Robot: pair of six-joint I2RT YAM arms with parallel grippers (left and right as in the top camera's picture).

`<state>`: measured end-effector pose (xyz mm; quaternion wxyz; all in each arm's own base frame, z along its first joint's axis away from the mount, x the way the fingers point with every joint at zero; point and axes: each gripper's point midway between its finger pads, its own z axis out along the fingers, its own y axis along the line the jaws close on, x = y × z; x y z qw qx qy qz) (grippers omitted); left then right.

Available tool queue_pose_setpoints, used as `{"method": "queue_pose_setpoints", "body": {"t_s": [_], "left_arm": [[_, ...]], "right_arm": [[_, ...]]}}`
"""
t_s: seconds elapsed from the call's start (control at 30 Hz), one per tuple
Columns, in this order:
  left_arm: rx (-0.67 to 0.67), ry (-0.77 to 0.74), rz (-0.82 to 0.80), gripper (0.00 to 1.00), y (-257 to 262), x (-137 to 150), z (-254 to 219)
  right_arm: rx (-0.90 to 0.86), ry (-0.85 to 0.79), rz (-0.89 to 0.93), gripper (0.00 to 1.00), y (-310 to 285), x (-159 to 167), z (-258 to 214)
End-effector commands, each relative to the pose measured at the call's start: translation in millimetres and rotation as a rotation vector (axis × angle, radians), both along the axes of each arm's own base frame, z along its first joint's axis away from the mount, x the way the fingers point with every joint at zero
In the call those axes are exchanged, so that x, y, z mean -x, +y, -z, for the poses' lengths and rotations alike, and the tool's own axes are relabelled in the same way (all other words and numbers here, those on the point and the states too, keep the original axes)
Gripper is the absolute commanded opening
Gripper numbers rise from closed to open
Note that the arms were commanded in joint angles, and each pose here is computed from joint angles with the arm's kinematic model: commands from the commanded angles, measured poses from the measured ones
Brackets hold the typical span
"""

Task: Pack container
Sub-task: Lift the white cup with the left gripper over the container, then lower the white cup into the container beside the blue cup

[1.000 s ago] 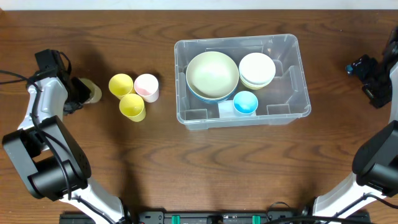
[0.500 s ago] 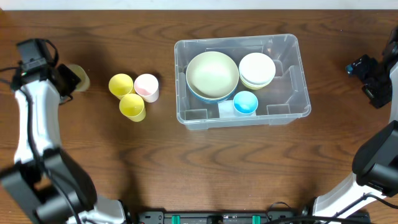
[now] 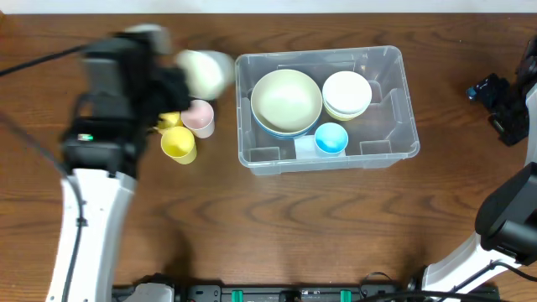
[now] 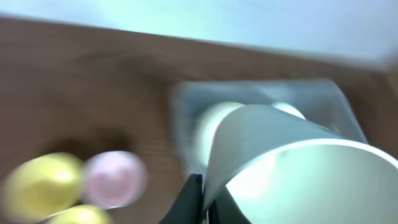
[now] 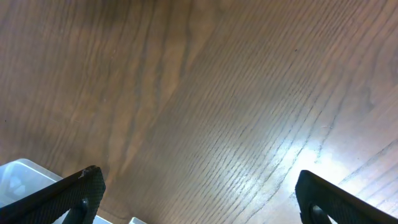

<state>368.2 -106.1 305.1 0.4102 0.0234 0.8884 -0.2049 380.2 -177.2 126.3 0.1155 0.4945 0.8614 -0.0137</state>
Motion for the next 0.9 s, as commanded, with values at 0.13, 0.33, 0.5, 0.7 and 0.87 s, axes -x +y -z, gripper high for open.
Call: {"method": "queue_pose_setpoints", "body": {"t_s": [0.13, 0.33, 0.5, 0.7, 0.87], "left_arm": [[-0.104, -0.01, 0.328, 0.06, -111, 22, 24], [-0.135, 0.022, 0.408, 0.06, -152, 23, 54], [-0.157, 0.072, 0.445, 0.06, -168, 25, 78], [-0.173, 0.11, 0.461, 0.06, -179, 21, 101], [-0.184, 0.138, 0.462, 0.06, -183, 15, 119]], "right_arm": [[0.003, -0.005, 0.023, 0.99, -3, 3, -2], [0.003, -0.005, 0.023, 0.99, -3, 3, -2], [0.003, -0.004, 0.023, 0.99, -3, 3, -2], [0.003, -0.005, 0.023, 0.99, -3, 3, -2], [0.003, -0.004, 0.023, 0.99, -3, 3, -2]]}}
